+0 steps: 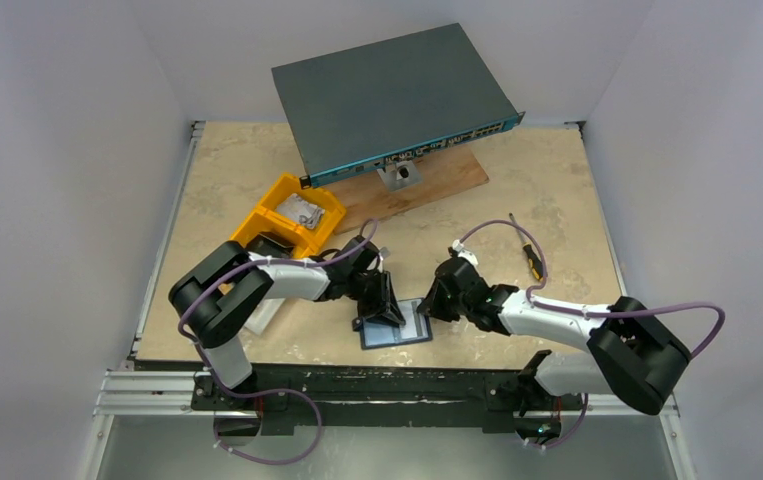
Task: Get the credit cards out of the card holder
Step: Remove the credit card from the card holder.
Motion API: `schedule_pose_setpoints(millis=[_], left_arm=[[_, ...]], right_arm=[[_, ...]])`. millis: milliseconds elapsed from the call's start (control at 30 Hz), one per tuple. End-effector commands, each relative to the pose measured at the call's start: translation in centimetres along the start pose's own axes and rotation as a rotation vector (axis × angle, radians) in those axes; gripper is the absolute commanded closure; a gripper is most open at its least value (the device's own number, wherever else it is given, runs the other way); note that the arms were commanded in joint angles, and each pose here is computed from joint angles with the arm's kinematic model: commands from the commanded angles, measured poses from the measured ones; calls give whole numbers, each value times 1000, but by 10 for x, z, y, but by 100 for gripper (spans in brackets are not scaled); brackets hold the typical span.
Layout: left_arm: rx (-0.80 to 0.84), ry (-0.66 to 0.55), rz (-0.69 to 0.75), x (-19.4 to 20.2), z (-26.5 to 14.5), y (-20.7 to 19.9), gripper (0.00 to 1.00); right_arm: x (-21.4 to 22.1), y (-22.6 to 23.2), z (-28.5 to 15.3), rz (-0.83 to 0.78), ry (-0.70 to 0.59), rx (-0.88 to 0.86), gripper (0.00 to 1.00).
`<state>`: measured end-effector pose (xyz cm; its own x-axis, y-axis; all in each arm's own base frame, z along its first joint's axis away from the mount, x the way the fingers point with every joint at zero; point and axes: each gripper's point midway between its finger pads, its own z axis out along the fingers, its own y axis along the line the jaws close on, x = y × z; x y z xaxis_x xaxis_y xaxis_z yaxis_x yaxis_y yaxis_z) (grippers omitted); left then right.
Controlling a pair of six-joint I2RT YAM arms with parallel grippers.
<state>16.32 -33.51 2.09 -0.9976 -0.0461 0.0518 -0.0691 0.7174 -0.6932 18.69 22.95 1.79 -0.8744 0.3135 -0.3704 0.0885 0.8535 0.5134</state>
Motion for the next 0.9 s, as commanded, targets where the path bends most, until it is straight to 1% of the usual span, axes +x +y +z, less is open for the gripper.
schedule_pose_setpoints(millis=[0, 267, 433, 700, 767, 867], left_arm=[[116, -135, 49, -31, -9, -32, 78], [200, -156, 41, -37, -18, -45, 80], [238, -166, 59, -37, -25, -55, 84], [258, -157, 56, -35, -23, -55, 88], [265, -146, 54, -34, -20, -55, 87], [256, -138, 46, -33, -15, -53, 80]], right_arm=[[43, -40, -7, -65, 156, 157, 100], [45, -39, -6, -92, 153, 174, 100], [45, -40, -6, -98, 150, 183, 100], [44, -33, -6, -110, 145, 171, 100], [44, -30, -6, -109, 144, 163, 100], [44, -30, -6, -111, 144, 160, 100]])
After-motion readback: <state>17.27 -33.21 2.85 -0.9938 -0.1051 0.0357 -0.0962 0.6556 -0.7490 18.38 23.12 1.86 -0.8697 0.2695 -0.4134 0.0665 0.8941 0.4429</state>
